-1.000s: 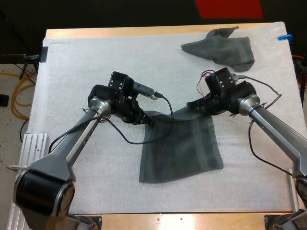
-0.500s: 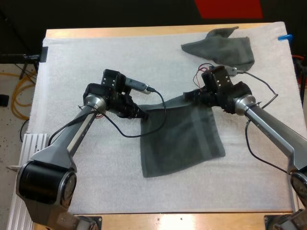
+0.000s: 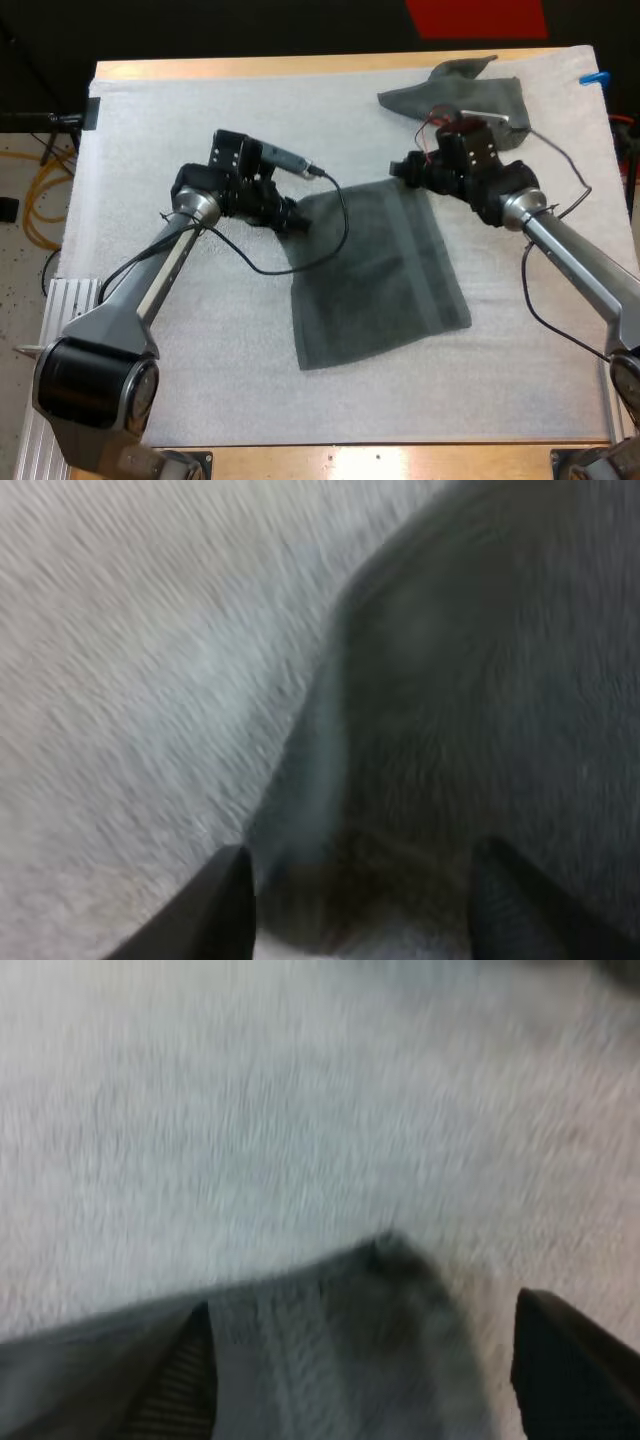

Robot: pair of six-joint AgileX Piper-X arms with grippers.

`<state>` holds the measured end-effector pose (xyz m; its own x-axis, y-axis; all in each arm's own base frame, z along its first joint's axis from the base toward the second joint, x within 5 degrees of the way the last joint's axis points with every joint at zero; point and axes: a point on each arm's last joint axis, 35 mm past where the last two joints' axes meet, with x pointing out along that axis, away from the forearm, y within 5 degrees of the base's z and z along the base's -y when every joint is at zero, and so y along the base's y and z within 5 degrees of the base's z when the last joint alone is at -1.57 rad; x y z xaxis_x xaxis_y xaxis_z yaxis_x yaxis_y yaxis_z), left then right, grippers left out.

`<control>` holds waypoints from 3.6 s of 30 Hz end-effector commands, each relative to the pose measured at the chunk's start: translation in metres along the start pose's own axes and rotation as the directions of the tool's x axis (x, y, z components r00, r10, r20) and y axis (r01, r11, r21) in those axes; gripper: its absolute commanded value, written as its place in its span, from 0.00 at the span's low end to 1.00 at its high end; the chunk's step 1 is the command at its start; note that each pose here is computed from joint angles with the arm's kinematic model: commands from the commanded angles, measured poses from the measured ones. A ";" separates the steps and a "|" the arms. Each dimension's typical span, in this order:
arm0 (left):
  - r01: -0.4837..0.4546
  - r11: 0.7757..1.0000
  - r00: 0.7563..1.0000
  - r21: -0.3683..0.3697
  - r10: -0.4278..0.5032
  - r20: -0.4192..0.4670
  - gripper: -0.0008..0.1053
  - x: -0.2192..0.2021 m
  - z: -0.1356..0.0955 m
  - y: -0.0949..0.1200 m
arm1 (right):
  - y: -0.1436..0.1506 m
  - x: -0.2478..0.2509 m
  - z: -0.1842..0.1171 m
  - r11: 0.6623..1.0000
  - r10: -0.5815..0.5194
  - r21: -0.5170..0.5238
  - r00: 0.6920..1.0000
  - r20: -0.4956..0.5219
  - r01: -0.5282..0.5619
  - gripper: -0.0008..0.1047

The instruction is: Pick towel from pile fold and stack

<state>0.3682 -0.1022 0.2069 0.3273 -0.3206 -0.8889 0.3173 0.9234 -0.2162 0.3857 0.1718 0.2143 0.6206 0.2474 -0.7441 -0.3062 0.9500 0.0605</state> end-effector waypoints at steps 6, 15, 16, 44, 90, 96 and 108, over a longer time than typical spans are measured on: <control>-0.081 0.996 0.983 0.031 0.075 0.166 0.45 -0.064 0.022 -0.012 | 0.001 -0.048 0.033 0.989 0.017 -0.149 0.989 0.144 0.005 0.59; -0.085 0.995 0.941 0.046 0.065 0.331 0.45 -0.157 0.006 -0.034 | -0.001 -0.122 0.035 0.973 -0.008 -0.227 0.991 0.134 0.039 0.59; -0.083 0.996 0.938 0.043 0.064 0.342 0.45 -0.167 0.002 -0.036 | -0.001 -0.132 0.034 0.973 -0.009 -0.227 0.992 0.126 0.038 0.59; -0.031 0.997 0.924 -0.071 0.056 0.379 0.44 -0.314 -0.171 -0.069 | -0.019 -0.279 -0.086 0.992 -0.030 -0.122 0.995 -0.098 0.018 0.59; 0.071 0.989 0.976 -0.127 -0.042 0.214 0.44 -0.227 -0.206 -0.052 | -0.015 -0.065 -0.205 0.931 0.272 0.342 0.871 -0.410 -0.130 0.42; 0.071 0.989 0.976 -0.127 -0.042 0.214 0.44 -0.227 -0.206 -0.052 | -0.016 -0.065 -0.206 0.935 0.261 0.332 0.869 -0.420 -0.120 0.05; 0.289 0.949 0.951 -0.128 -0.269 0.154 0.44 -0.203 -0.201 -0.054 | -0.018 -0.079 -0.203 0.962 0.207 0.251 0.886 -0.415 -0.107 0.01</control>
<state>0.1035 -0.0431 0.3194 0.3744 -0.5700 -0.7314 0.2817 0.8214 -0.4959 0.1991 0.0985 0.1364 0.1969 0.3523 -0.9149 -0.1707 0.9313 0.3219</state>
